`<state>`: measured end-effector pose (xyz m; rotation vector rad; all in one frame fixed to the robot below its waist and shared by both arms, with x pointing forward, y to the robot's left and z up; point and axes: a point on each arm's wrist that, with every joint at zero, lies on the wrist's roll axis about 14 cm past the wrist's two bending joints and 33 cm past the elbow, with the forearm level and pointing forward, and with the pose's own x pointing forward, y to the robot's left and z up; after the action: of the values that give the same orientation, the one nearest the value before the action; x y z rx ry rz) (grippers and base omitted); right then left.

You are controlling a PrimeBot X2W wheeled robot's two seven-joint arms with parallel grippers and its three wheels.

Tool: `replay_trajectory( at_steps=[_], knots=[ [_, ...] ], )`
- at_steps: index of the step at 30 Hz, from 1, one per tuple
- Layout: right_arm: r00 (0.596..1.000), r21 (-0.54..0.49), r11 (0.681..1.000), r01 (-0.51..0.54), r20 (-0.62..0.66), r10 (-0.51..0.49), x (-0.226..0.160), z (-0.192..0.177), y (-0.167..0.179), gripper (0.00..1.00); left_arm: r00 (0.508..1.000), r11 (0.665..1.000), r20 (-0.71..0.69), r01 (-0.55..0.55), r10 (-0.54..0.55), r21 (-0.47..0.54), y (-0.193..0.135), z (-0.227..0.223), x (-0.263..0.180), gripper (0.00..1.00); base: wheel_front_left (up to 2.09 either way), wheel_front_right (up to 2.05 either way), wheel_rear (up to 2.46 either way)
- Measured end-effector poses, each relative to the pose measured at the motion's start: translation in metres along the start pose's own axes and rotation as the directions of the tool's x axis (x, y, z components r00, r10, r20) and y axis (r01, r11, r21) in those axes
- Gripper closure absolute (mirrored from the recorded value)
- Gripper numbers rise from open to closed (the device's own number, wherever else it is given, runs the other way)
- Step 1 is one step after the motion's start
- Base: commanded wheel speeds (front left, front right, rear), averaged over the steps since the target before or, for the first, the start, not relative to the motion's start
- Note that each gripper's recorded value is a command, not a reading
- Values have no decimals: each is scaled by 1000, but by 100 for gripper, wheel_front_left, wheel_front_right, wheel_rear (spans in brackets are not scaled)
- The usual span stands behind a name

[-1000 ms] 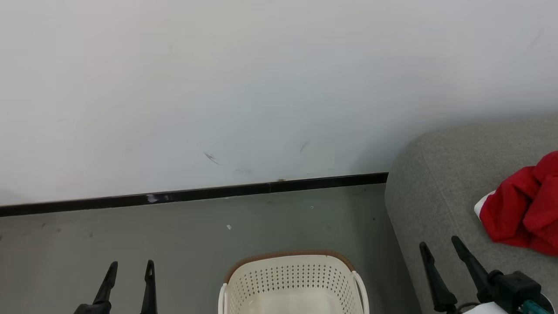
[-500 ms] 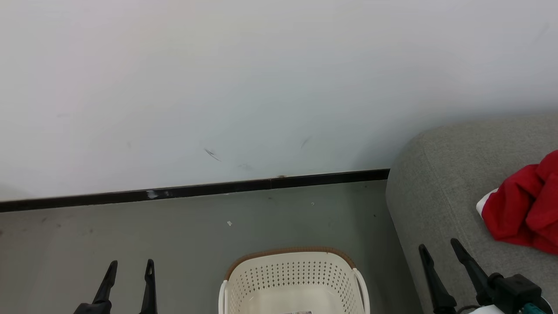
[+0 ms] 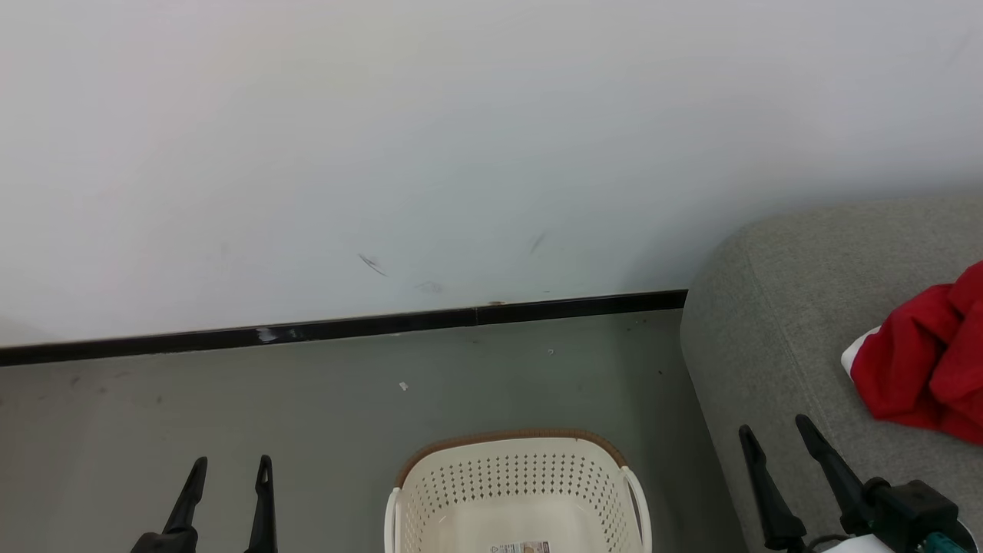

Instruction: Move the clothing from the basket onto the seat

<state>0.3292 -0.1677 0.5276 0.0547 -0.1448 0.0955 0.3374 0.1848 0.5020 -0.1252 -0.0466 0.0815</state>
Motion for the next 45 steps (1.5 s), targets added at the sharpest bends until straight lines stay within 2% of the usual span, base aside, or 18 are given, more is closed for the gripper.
replay_trajectory(
  at_steps=[9,10,17,28,38,45],
  knots=[
    [1000,1,1000,-1,-4,1,1,-1,0,0,1000,1000,-3,1,-1,7,0,-1,1,0,0,0,0],
    [1000,2,1000,-1,-7,1,0,-2,0,100,1000,1000,-6,1,-1,7,0,-2,0,100,0,0,0],
    [996,26,1000,7,-87,-5,-10,-27,3,100,995,1000,-96,-10,8,-20,-6,-30,-12,100,0,0,0],
    [998,167,986,24,-68,-13,-13,-23,8,100,989,986,-146,-40,17,-161,-2,-37,-11,100,0,0,0],
    [994,344,934,95,-79,-72,-10,-25,-3,100,979,947,-201,-95,33,-307,1,-45,-10,100,0,0,0],
    [988,451,881,140,-122,-94,-11,-35,-9,100,973,904,-227,-123,30,-409,3,-47,-5,100,0,0,0]
  ],
)
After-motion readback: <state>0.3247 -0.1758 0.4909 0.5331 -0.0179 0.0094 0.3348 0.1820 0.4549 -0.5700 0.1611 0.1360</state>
